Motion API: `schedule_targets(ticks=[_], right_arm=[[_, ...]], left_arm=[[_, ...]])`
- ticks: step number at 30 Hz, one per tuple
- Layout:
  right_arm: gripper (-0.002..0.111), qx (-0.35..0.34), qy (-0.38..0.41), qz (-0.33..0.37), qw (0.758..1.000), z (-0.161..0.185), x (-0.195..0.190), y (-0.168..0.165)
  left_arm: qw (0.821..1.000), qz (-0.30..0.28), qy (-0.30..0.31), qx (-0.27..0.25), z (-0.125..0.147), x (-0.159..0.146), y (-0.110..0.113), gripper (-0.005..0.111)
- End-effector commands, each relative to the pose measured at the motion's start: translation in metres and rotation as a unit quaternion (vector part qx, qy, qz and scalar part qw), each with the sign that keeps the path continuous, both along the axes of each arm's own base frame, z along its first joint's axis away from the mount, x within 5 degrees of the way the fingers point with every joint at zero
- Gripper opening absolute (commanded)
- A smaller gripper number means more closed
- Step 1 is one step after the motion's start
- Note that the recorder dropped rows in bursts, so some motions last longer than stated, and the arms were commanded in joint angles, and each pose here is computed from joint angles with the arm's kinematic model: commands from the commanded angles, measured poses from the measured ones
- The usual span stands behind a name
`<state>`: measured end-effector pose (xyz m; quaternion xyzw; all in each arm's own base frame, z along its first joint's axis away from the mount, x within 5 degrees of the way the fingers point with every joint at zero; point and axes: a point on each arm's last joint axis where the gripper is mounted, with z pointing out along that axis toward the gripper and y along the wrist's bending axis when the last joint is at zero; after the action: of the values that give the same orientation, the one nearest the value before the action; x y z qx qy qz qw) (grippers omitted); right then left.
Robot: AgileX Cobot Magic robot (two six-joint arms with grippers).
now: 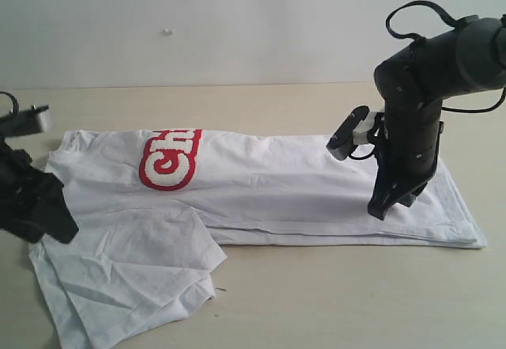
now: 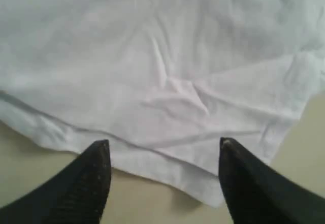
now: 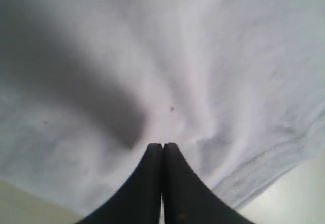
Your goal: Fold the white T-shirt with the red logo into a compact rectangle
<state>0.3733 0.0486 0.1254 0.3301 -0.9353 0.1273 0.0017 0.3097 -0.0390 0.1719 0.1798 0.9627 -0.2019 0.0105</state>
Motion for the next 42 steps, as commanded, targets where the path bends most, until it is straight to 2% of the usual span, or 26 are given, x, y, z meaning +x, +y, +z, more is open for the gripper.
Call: schedule_targets(ticks=[1,3,4,7,14,19,23,29,38,40,42], right_arm=[[0.0,0.048,-0.018,-0.009,0.999,0.024,-0.003,0.006],[0.0,0.053,-0.028,-0.007,0.998,0.03,-0.003,0.006],[0.0,0.055,-0.036,-0.008,0.998,0.037,-0.004,0.006],[0.0,0.069,-0.044,-0.016,0.996,0.044,-0.005,0.008],[0.0,0.075,-0.049,-0.019,0.996,0.049,-0.006,0.009],[0.0,0.078,-0.05,-0.02,0.995,0.049,-0.006,0.01],[0.0,0.079,-0.05,-0.02,0.995,0.049,-0.006,0.01],[0.0,0.079,-0.051,-0.02,0.995,0.049,-0.006,0.01],[0.0,0.08,-0.054,-0.019,0.995,0.049,-0.005,0.01],[0.0,0.08,-0.054,-0.019,0.995,0.049,-0.005,0.01],[0.0,0.08,-0.054,-0.019,0.995,0.049,-0.005,0.01]], left_arm=[[0.998,0.06,0.037,-0.008,-0.023,-0.033,-0.002,0.061],[0.996,0.082,0.032,-0.013,-0.031,-0.044,-0.002,0.061],[0.992,0.119,0.031,-0.034,-0.038,-0.054,-0.006,0.061],[0.984,0.162,0.039,-0.061,-0.049,-0.065,-0.01,0.061],[0.982,0.174,0.057,-0.054,-0.052,-0.077,-0.009,0.061],[0.973,0.224,0.055,0.008,-0.058,-0.09,0.002,0.061],[0.964,0.258,0.058,-0.012,-0.058,-0.089,-0.001,0.061],[0.961,0.257,0.083,-0.058,-0.063,-0.088,-0.01,0.061],[0.962,0.24,0.112,-0.062,-0.079,-0.09,-0.025,0.061],[0.962,0.237,0.114,-0.068,-0.082,-0.09,-0.03,0.058],[0.961,0.242,0.116,-0.073,-0.084,-0.089,-0.032,0.049]])
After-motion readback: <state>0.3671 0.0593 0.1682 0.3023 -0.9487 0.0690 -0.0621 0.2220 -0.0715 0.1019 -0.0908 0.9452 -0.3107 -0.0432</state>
